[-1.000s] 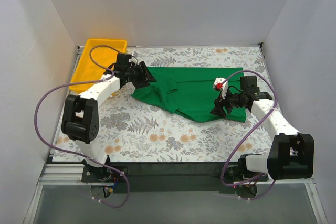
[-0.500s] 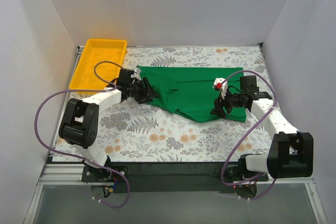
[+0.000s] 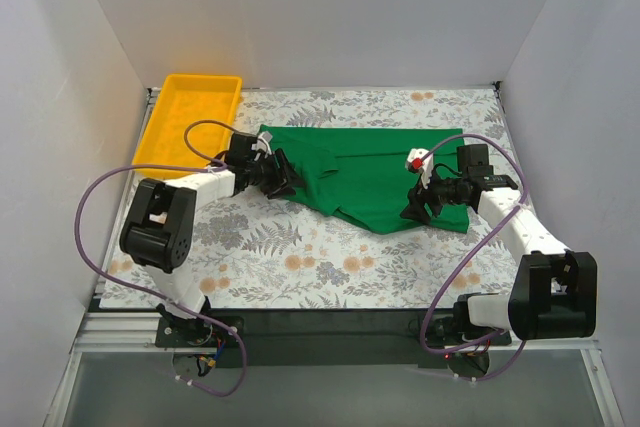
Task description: Fold and stack the t-shirts
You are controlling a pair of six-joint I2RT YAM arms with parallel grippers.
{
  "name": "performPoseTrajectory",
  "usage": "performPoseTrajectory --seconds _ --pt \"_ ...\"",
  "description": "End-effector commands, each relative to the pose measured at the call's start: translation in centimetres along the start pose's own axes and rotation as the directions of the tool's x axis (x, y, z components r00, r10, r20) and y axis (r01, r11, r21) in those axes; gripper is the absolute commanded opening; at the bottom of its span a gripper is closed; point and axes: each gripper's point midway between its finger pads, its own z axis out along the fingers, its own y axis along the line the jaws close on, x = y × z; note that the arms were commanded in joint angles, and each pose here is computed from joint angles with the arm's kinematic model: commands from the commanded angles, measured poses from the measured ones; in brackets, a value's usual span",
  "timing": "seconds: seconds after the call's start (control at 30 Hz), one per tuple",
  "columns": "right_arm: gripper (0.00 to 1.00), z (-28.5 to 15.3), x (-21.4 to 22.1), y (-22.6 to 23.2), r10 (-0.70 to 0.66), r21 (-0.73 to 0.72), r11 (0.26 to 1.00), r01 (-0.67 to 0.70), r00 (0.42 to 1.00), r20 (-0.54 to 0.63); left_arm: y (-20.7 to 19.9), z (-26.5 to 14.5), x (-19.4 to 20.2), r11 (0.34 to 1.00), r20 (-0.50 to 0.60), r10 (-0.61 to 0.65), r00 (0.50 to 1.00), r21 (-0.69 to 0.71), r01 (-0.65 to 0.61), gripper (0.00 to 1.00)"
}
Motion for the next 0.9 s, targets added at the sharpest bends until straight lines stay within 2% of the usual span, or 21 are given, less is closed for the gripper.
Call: performPoseTrajectory --seconds 0.0,0.13,0.23,0.3,0.37,0.5,0.63,0.87 --pt "0.66 0.2 0.1 0.6 0.011 -0.038 0.999 -0.01 1.0 0.015 -1.7 -1.3 -1.0 0.998 0.055 0.058 0.997 0.026 -0.06 0.47" --pt "0.66 0.8 -0.2 1.5 0.002 -0.08 0.997 -0.001 1.0 0.021 -2.6 -4.4 -1.9 0.99 0.151 0.143 0.978 -0.021 -0.141 0.48" --pt "0.66 1.7 -1.3 2.2 -0.045 -0.104 0.994 0.045 0.999 0.001 -2.4 -7.1 -2.1 0.979 0.204 0.2 0.958 -0.082 -0.187 0.55" --pt "0.66 3.1 -1.9 3.6 -0.098 -0.149 0.984 0.093 0.995 -0.025 -2.9 -9.3 -2.3 0.969 0.254 0.245 0.936 -0.101 -0.227 0.63" --pt "0.66 4.4 -2.8 4.5 -0.165 -0.173 0.973 0.153 0.984 -0.059 -1.7 -10.6 -2.0 0.964 0.274 0.258 0.926 -0.141 -0.227 0.72" --pt "0.66 6.6 -4.2 5.7 -0.255 -0.216 0.95 0.227 0.96 -0.113 -1.8 -14.0 -1.4 0.957 0.356 0.284 0.89 -0.165 -0.24 0.85" --pt "0.66 9.1 -5.0 6.8 -0.316 -0.252 0.929 0.27 0.934 -0.164 -1.4 -15.4 -0.5 0.956 0.384 0.285 0.878 -0.179 -0.232 0.88" --pt "0.66 11.6 -8.4 6.5 -0.309 -0.253 0.93 0.267 0.94 -0.146 -1.0 -16.4 1.4 0.948 0.398 0.317 0.861 -0.167 -0.271 0.88"
